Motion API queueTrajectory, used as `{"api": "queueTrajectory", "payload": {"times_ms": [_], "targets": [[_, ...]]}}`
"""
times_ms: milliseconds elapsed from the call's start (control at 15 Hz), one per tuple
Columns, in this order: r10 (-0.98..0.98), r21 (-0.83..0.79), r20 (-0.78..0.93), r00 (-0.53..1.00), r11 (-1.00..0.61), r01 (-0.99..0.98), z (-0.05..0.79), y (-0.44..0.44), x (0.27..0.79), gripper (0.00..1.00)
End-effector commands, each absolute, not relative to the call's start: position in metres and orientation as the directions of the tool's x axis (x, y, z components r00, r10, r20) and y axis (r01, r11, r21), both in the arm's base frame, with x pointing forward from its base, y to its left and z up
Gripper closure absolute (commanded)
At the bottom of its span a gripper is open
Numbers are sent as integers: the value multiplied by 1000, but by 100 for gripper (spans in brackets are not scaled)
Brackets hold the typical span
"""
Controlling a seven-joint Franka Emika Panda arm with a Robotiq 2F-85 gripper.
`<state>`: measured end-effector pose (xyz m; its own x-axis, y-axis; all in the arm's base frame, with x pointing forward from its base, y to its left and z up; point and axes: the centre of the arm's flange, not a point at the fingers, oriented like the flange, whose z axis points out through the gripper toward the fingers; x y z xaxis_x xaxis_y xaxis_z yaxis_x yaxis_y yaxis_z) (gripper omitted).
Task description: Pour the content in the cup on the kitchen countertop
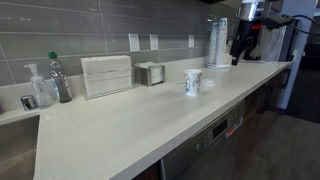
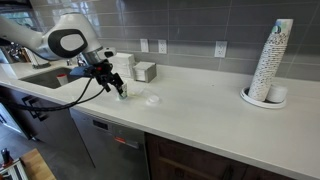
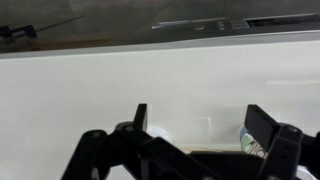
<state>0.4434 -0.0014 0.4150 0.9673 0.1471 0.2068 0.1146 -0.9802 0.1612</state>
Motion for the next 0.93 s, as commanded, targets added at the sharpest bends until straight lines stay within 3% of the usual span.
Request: {"api": "queueTrajectory", "payload": {"times_ms": [0,533,867], "targets": [[243,105,232,942,-969,224,432,19,474,0],[497,-60,249,831,-849,526,443,105,510,0],[456,-15,276,846,-878,478,449,100,496,0]]}}
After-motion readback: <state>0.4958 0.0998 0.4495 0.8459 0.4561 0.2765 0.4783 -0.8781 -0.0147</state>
